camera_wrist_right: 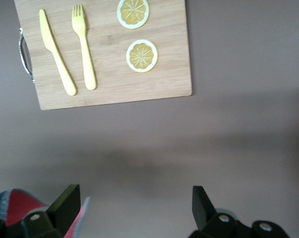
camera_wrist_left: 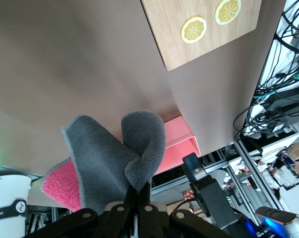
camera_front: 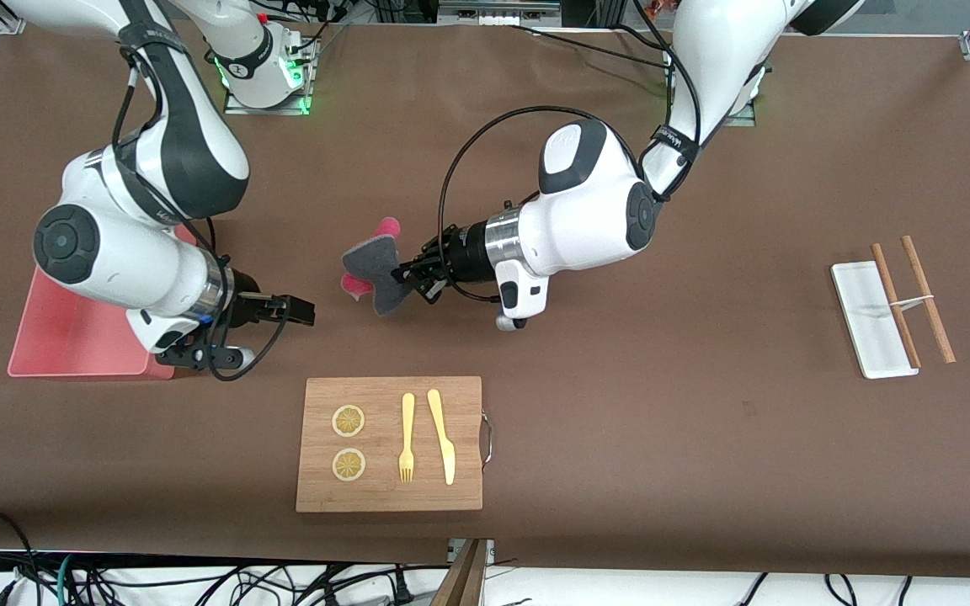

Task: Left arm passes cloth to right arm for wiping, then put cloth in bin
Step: 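Reach the right gripper toward the cloth held by the left gripper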

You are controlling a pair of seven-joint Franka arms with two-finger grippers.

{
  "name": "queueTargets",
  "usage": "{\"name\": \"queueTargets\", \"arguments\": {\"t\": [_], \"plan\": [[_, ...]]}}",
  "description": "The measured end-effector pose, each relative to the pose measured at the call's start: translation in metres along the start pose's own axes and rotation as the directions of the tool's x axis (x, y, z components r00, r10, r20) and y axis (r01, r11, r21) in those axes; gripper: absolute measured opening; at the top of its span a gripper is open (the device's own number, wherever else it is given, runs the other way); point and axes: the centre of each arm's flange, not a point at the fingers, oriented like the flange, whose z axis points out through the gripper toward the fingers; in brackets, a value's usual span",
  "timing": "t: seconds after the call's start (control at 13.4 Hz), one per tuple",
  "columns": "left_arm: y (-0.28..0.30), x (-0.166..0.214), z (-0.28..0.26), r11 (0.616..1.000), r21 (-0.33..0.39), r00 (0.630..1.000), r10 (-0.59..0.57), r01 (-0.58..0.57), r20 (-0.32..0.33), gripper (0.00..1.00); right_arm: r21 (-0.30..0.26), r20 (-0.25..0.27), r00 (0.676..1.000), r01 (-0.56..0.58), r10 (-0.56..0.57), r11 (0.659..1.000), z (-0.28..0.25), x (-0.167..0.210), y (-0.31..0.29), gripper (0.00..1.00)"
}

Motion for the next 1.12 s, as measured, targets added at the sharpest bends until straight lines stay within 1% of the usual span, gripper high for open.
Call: {"name": "queueTargets", "arguments": {"t": [0.07,0.22,0.67,0.82,0.97,1.12], "plan": [[0.001,-0.001,-0.001,1.0,-0.002,1.0,-0.001,0.001,0.002,0.04,0.005,0.003,1.0,-0.011,0.011,1.0,-0.002,-0.005,-0.01,1.0],[0.001,0.0,-0.001,1.0,-0.004,1.0,-0.003,0.003,0.002,0.04,0.033,0.031,0.999,-0.037,0.036,0.999,-0.013,-0.018,-0.026,1.0],[0.0,0.001,0.001,1.0,-0.002,1.0,-0.005,0.005,0.002,0.04,0.106,0.129,0.989,-0.091,0.077,0.99,-0.058,-0.044,-0.024,1.0],[0.0,0.001,0.001,1.0,-0.002,1.0,-0.005,0.005,0.002,0.04,0.133,0.158,0.982,-0.127,0.106,0.983,-0.057,-0.046,-0.027,1.0],[0.0,0.001,0.001,1.0,-0.002,1.0,-0.005,0.005,0.002,0.04,0.144,0.181,0.974,-0.165,0.138,0.976,-0.054,-0.047,-0.029,1.0],[0.001,0.001,0.0,1.0,-0.003,1.0,-0.005,0.005,0.001,0.04,0.158,0.219,0.964,-0.19,0.153,0.969,-0.043,-0.05,-0.03,1.0]]}}
